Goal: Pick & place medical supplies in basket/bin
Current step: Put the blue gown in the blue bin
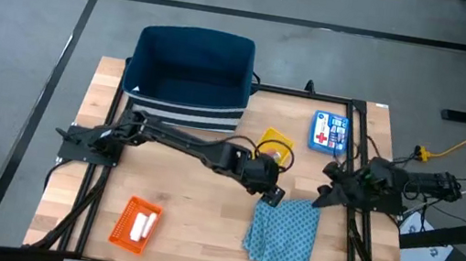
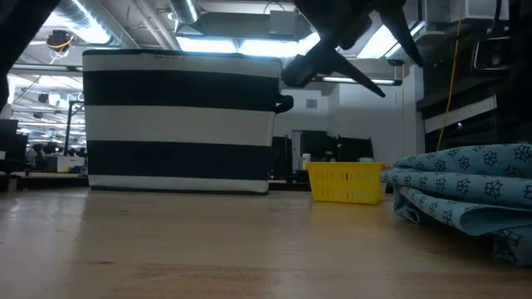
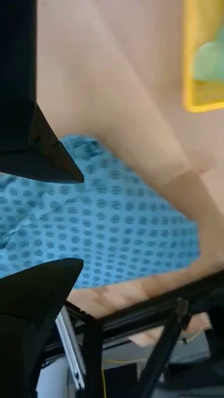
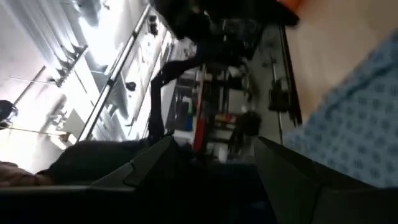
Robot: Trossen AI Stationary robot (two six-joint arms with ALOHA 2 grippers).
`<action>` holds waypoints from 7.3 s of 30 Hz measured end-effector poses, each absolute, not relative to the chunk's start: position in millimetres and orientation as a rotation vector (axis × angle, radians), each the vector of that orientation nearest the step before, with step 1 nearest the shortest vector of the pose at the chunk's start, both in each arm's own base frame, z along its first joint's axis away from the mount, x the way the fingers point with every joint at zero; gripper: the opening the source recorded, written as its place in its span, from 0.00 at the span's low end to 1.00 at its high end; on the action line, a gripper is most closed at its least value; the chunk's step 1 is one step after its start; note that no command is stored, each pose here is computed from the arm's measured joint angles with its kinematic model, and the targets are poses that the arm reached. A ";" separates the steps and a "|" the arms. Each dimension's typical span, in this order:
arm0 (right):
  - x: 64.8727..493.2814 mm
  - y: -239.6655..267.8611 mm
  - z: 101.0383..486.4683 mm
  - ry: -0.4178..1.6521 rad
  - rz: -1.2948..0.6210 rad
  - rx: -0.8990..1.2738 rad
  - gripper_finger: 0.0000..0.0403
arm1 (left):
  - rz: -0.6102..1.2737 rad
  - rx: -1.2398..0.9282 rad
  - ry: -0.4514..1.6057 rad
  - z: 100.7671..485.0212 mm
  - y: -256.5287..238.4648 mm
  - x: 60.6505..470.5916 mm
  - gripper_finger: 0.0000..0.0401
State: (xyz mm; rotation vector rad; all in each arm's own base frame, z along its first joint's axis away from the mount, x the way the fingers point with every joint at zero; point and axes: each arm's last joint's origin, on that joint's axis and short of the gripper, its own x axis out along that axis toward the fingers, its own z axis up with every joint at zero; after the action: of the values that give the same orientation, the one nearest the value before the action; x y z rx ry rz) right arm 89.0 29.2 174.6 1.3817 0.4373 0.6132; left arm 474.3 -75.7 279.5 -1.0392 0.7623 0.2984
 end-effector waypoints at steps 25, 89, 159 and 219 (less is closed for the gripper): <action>92.4 18.3 189.2 -0.089 0.262 1.513 0.56 | 0.296 -0.900 0.711 283.3 -88.4 471.4 0.42; 155.8 179.6 235.1 1.293 -0.122 0.336 0.00 | 0.197 -1.096 0.697 209.5 -164.0 450.6 0.42; 160.0 170.0 163.2 1.285 0.199 0.389 0.00 | 0.040 -1.430 0.343 144.5 -159.4 486.6 0.60; 183.6 145.3 156.4 1.239 0.255 0.467 0.00 | 0.053 -1.404 0.533 174.3 -110.0 495.4 0.60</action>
State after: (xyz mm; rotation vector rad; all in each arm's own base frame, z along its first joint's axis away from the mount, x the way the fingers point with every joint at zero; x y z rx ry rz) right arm 183.6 145.3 156.4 0.4666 1.2390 0.2552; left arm 495.4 -110.0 174.3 -1.4039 0.5327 0.0528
